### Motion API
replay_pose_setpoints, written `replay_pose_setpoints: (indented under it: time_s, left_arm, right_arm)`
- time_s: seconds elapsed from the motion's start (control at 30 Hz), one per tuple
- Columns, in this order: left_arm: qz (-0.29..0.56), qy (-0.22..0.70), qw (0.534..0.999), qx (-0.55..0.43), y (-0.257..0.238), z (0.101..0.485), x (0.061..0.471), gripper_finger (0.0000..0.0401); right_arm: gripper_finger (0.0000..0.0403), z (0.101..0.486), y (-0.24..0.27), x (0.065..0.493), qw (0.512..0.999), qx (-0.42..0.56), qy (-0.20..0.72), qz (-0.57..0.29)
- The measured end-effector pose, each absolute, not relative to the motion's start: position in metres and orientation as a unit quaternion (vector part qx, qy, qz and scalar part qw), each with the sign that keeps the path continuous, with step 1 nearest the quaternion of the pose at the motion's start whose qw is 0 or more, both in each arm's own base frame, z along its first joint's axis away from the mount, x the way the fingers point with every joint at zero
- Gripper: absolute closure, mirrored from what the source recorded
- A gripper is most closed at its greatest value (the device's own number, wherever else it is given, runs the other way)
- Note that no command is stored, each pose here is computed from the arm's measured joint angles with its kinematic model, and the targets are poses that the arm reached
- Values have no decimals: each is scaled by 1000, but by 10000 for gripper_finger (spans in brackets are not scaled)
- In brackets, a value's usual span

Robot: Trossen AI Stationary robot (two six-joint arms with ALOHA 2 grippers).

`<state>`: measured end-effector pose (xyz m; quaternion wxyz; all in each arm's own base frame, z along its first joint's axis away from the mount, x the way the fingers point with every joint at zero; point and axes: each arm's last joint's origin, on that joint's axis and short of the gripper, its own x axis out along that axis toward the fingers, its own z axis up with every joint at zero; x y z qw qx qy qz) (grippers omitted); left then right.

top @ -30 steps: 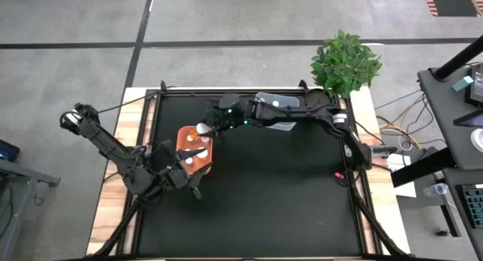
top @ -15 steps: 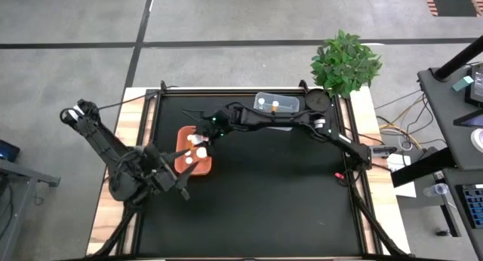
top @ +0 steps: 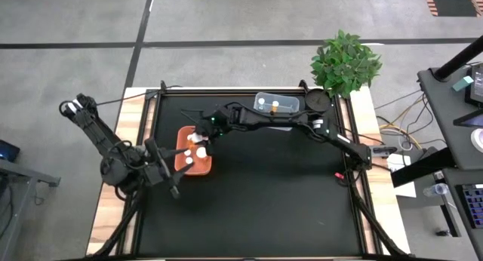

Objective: Pick and place medicine bottles into bin by pill shape (circle, oval)
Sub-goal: Put the large orange capsule pill bottle into the orange bin

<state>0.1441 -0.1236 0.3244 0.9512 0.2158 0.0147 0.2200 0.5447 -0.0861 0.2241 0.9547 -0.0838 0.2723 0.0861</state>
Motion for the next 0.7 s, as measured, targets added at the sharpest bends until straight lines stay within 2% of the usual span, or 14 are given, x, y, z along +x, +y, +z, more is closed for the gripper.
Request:
replay_pose_setpoints:
  time_s: [0.53,0.7]
  left_arm:
    - [216,7,952,215,-120,324,141,205]
    - [216,6,953,213,-120,324,141,205]
  right_arm:
    - [190,206,-86,542,947,-88,296,92]
    - [166,206,-85,542,947,-89,294,93]
